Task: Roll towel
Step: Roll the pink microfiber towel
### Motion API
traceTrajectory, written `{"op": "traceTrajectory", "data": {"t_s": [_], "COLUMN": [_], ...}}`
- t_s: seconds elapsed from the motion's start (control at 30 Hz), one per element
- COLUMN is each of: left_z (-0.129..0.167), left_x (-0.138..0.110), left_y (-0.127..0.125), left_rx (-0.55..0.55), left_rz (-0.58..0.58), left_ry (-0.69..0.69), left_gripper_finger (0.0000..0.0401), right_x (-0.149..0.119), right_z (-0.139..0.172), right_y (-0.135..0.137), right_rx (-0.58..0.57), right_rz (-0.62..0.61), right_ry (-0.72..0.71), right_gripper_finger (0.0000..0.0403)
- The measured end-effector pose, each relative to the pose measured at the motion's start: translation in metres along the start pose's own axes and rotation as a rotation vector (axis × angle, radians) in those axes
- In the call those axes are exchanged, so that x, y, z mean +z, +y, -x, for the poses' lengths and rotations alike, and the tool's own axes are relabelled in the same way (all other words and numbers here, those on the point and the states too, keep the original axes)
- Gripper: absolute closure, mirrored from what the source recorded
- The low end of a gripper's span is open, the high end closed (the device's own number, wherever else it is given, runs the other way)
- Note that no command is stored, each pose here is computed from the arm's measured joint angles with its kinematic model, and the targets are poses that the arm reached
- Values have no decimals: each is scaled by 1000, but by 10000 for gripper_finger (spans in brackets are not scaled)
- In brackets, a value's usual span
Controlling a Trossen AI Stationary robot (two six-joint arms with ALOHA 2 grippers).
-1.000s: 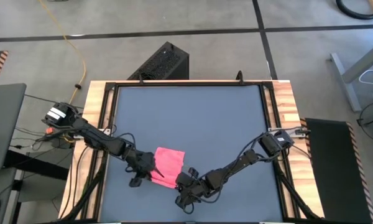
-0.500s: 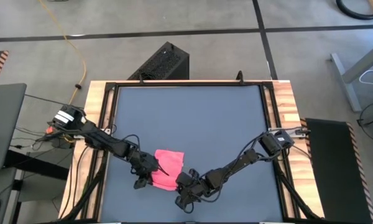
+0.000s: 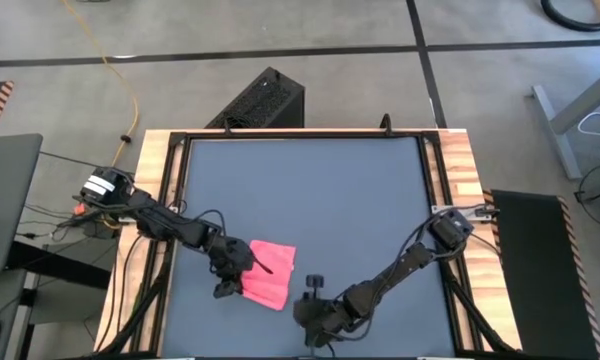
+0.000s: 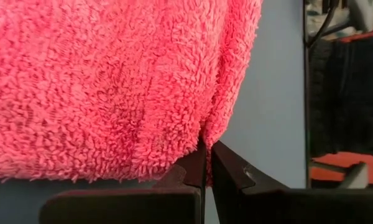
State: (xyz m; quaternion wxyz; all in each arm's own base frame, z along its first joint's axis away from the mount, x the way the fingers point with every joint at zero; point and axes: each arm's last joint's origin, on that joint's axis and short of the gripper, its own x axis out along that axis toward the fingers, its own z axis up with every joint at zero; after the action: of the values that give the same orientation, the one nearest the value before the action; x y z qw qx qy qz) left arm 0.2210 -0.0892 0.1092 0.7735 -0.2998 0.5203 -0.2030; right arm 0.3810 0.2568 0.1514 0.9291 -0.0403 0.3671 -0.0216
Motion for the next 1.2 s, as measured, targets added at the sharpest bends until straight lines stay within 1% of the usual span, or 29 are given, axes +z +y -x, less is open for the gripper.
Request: {"op": "traceTrajectory", "data": {"t_s": [0.07, 0.13, 0.2, 0.23, 0.27, 0.37, 0.5, 0.6, 0.63, 0.7, 0.83, 0.9, 1.0, 1.1, 1.2], "left_z": [2, 4, 5, 6, 7, 9, 10, 12, 12, 13, 14, 14, 14, 14, 14], "left_x": [2, 4, 7, 8, 9, 10, 12, 14, 14, 15, 16, 16, 16, 16, 16], "left_y": [2, 4, 6, 6, 7, 8, 10, 11, 12, 13, 13, 13, 13, 13, 13], "left_rx": [-8, -26, -48, -55, -66, -86, -102, -117, -120, -128, -134, -136, -138, -141, -144], "left_rz": [19, 36, 50, 56, 62, 75, 92, 110, 116, 124, 129, 128, 128, 129, 128], "left_ry": [-3, 0, -5, -8, -7, -2, -1, -3, -4, -7, -3, -1, 0, -3, -1], "left_gripper_finger": [401, 401, 401, 401, 401, 401, 401, 401, 401, 401, 401, 401, 401, 401, 401], "right_x": [2, 6, 9, 11, 12, 15, 16, 5, 2, -2, -3, 0, 3, 5, 6], "right_z": [1, 1, 1, 1, -1, -5, -17, -30, -34, -39, -43, -44, -47, -50, -53], "right_y": [6, 11, 13, 11, 9, 1, -5, -2, 0, 0, -2, -4, -9, -15, -21], "right_rx": [-34, -73, -102, -107, -112, -128, -61, -38, -32, -64, -117, -121, -130, -100, -79], "right_rz": [154, 260, 377, 411, 426, 423, 456, 553, 568, 608, 589, 573, 511, 434, 338], "right_ry": [-68, -143, -176, -182, -180, -169, -162, -139, -142, -128, -135, -149, -157, -154, -147], "right_gripper_finger": [266, 257, 246, 240, 233, 214, 196, 193, 193, 193, 193, 193, 199, 220, 257]}}
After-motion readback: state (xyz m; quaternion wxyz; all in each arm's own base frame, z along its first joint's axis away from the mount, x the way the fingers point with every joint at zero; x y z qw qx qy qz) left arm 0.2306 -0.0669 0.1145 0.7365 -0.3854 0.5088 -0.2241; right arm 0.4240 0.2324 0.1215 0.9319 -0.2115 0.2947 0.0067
